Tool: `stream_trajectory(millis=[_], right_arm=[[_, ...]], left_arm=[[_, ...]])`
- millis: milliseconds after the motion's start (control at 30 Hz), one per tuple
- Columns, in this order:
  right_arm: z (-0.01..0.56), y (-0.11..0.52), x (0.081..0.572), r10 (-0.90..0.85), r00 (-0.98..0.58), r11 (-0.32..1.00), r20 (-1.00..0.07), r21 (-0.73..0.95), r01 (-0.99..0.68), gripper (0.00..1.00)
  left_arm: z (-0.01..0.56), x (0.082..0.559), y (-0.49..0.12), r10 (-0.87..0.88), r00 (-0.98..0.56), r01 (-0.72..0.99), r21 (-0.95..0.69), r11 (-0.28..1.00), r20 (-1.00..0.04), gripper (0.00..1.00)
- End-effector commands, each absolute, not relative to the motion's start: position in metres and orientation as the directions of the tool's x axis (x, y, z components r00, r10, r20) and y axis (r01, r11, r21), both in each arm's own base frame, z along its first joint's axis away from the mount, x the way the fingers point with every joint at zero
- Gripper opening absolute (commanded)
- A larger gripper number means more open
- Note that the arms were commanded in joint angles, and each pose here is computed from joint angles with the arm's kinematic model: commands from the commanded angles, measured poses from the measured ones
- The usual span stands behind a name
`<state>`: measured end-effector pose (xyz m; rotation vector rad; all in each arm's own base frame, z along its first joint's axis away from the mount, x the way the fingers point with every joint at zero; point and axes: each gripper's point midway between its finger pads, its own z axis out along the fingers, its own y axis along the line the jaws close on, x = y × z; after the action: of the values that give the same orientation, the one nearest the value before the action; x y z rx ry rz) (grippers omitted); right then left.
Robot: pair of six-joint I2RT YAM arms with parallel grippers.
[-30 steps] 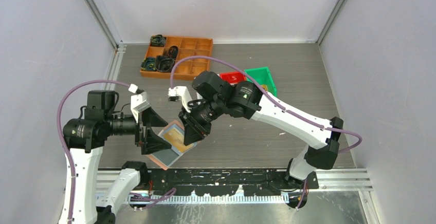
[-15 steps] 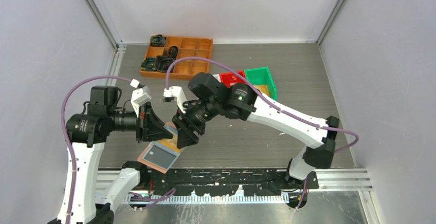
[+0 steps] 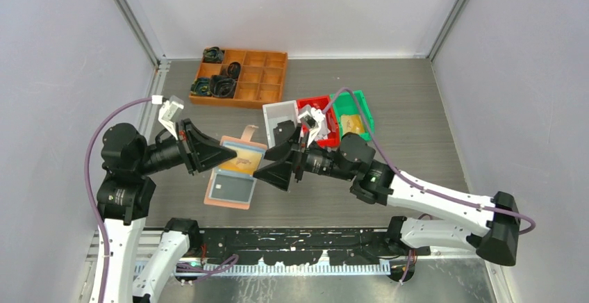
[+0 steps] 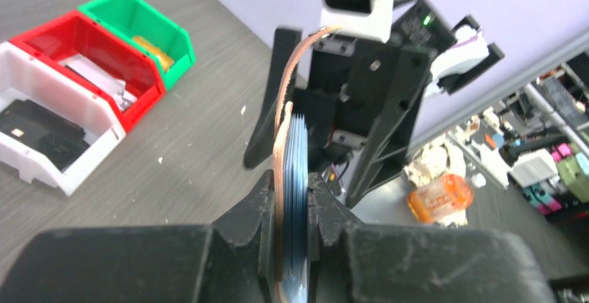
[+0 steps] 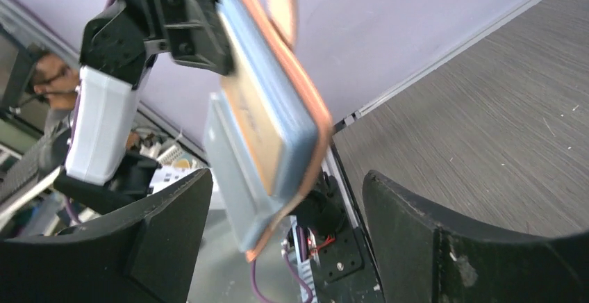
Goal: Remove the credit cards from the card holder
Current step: Remove the credit card from the card holder.
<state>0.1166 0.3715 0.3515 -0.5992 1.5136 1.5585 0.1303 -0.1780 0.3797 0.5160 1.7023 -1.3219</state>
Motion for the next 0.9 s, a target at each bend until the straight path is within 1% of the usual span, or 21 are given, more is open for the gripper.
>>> stream_trajectory(millis=[0, 133, 200, 233, 300, 333, 367, 400, 433, 467, 500, 567, 600, 633, 700, 767, 867], right_arm=[[0.404, 0.373, 0.128, 0.485, -0.535, -0.025, -0.692, 0.600, -0.800, 0.83], [0.408, 0.384, 0.125, 0.477, -0.579, -0.089, -0.661, 0.620, -0.780, 0.78], [0.414, 0.385, 0.121, 0.478, -0.600, -0.136, -0.642, 0.620, -0.772, 0.71], [0.417, 0.385, 0.120, 0.480, -0.608, -0.158, -0.632, 0.620, -0.769, 0.66], [0.422, 0.383, 0.116, 0.474, -0.629, -0.205, -0.616, 0.618, -0.759, 0.52], [0.424, 0.382, 0.114, 0.463, -0.642, -0.224, -0.611, 0.621, -0.751, 0.43], [0.423, 0.380, 0.113, 0.449, -0.655, -0.235, -0.608, 0.627, -0.743, 0.33], [0.422, 0.379, 0.112, 0.428, -0.670, -0.239, -0.607, 0.639, -0.731, 0.19], [0.420, 0.378, 0.112, 0.400, -0.681, -0.235, -0.614, 0.649, -0.723, 0.12], [0.416, 0.378, 0.109, 0.350, -0.690, -0.223, -0.634, 0.659, -0.718, 0.07], [0.409, 0.380, 0.104, 0.276, -0.694, -0.202, -0.665, 0.666, -0.718, 0.04], [0.377, 0.384, 0.094, 0.058, -0.711, -0.085, -0.701, 0.706, -0.703, 0.01], [0.370, 0.383, 0.089, -0.021, -0.698, -0.050, -0.716, 0.698, -0.714, 0.01], [0.362, 0.382, 0.086, -0.092, -0.684, -0.029, -0.724, 0.689, -0.724, 0.01], [0.363, 0.380, 0.079, -0.190, -0.662, -0.021, -0.725, 0.677, -0.736, 0.01], [0.360, 0.381, 0.076, -0.258, -0.646, -0.019, -0.718, 0.673, -0.740, 0.01], [0.361, 0.385, 0.075, -0.324, -0.622, -0.027, -0.713, 0.664, -0.747, 0.01]], left_arm=[[0.419, 0.140, -0.178, -0.320, -0.473, 0.756, -0.565, 0.330, -0.821, 0.00], [0.418, 0.136, -0.178, -0.316, -0.486, 0.754, -0.574, 0.318, -0.814, 0.00], [0.415, 0.133, -0.178, -0.307, -0.489, 0.756, -0.572, 0.318, -0.817, 0.00], [0.413, 0.131, -0.178, -0.300, -0.491, 0.758, -0.571, 0.316, -0.818, 0.00], [0.407, 0.129, -0.178, -0.291, -0.494, 0.755, -0.571, 0.324, -0.819, 0.00], [0.401, 0.130, -0.177, -0.286, -0.500, 0.750, -0.573, 0.330, -0.818, 0.00], [0.398, 0.129, -0.177, -0.279, -0.501, 0.749, -0.572, 0.335, -0.820, 0.02], [0.394, 0.128, -0.177, -0.266, -0.501, 0.751, -0.567, 0.340, -0.823, 0.10], [0.389, 0.127, -0.177, -0.253, -0.506, 0.749, -0.565, 0.345, -0.825, 0.23], [0.384, 0.126, -0.177, -0.233, -0.516, 0.748, -0.566, 0.347, -0.824, 0.38], [0.379, 0.124, -0.177, -0.209, -0.535, 0.744, -0.573, 0.342, -0.819, 0.51], [0.367, 0.120, -0.180, -0.141, -0.601, 0.729, -0.612, 0.305, -0.787, 0.83], [0.364, 0.113, -0.182, -0.101, -0.633, 0.727, -0.634, 0.264, -0.767, 0.92], [0.361, 0.112, -0.183, -0.075, -0.657, 0.716, -0.652, 0.250, -0.750, 0.95], [0.357, 0.109, -0.183, -0.030, -0.668, 0.719, -0.655, 0.233, -0.743, 0.97], [0.355, 0.102, -0.183, 0.004, -0.672, 0.728, -0.659, 0.190, -0.741, 0.97], [0.354, 0.090, -0.183, 0.031, -0.667, 0.740, -0.658, 0.137, -0.744, 0.93]])
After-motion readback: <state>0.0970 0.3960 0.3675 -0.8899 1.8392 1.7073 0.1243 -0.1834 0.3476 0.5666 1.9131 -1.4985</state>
